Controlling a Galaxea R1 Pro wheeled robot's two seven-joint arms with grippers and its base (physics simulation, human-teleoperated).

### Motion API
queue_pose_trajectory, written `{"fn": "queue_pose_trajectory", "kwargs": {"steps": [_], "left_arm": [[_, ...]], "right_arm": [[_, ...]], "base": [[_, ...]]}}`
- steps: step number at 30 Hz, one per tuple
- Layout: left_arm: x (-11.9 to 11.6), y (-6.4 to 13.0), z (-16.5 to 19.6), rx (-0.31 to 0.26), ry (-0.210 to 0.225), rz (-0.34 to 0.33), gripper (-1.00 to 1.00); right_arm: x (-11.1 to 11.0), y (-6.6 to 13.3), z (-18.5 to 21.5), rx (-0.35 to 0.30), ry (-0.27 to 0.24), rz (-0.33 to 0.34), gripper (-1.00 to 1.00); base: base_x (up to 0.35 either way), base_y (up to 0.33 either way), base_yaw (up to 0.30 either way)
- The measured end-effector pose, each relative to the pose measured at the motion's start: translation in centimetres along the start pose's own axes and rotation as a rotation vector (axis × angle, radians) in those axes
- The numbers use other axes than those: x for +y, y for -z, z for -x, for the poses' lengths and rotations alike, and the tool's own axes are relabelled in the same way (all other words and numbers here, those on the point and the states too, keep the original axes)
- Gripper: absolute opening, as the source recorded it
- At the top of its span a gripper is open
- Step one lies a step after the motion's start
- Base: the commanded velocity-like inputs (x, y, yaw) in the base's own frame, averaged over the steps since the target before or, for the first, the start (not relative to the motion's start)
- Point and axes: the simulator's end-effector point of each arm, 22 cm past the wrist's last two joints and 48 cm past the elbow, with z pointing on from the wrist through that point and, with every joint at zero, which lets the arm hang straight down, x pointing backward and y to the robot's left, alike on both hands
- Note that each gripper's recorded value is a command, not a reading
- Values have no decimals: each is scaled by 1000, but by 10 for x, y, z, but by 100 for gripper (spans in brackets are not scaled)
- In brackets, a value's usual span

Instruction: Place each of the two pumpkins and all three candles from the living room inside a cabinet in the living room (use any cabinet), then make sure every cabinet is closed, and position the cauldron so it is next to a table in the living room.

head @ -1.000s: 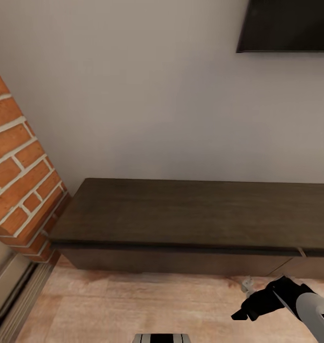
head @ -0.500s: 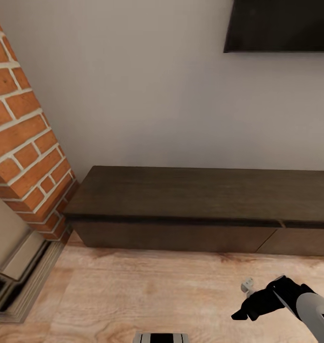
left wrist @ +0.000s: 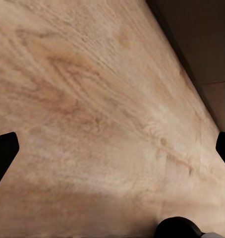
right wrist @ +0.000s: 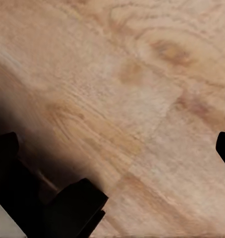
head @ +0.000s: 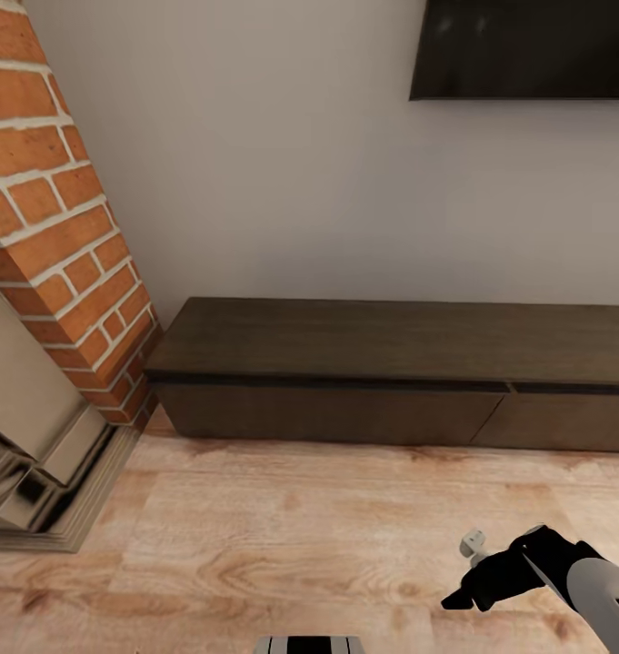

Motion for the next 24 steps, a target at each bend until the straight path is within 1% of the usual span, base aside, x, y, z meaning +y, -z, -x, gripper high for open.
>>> {"fn": "queue_pose_trajectory", "kwargs": {"steps": [4,7,10,12,13,15,16,17,18,20,21,22,23,24], "left_arm": [[-1,0,0,0,0,-5,100],[-2,0,0,0,0,-7,100],[-2,0,0,0,0,-7,100],[-2,0,0,0,0,-7,100],[-1,0,0,0,1,-6,100],[-1,0,0,0,1,-6,100],[-2,0,0,0,1,-6,100],[-2,0,0,0,1,-6,100],[-2,0,0,0,1,-6,100],[-2,0,0,-1,1,-6,100],[-2,0,0,-1,1,-6,100],[-2,0,0,-1,1,-6,100],[-2,0,0,-1,1,-7,100],[-2,0,0,-1,1,-7,100]], "right_arm": [[4,2,-2,2,-6,26,100],[4,6,-2,1,-10,35,100],[4,14,-6,2,-21,61,100],[2,27,-14,5,-40,90,100],[-2,39,-22,10,-58,110,100],[-8,55,-29,10,-79,124,100],[-17,75,-33,5,-92,127,100],[-24,88,-34,-2,-98,122,100],[-36,112,-31,-20,-98,108,100],[-51,139,-25,-41,-93,77,100],[-64,164,-17,-65,-87,41,100],[-71,178,-14,-77,-84,18,100],[-83,204,-7,-102,-77,-24,100],[-89,218,-4,-114,-74,-48,100]], "base": [[-309,0,0],[-124,0,0],[-51,0,0],[-22,0,0],[-14,0,0],[-9,0,0],[-6,0,0],[-4,0,0],[-3,0,0],[-2,0,0],[-1,0,0],[0,0,0],[0,0,0],[0,0,0]]}}
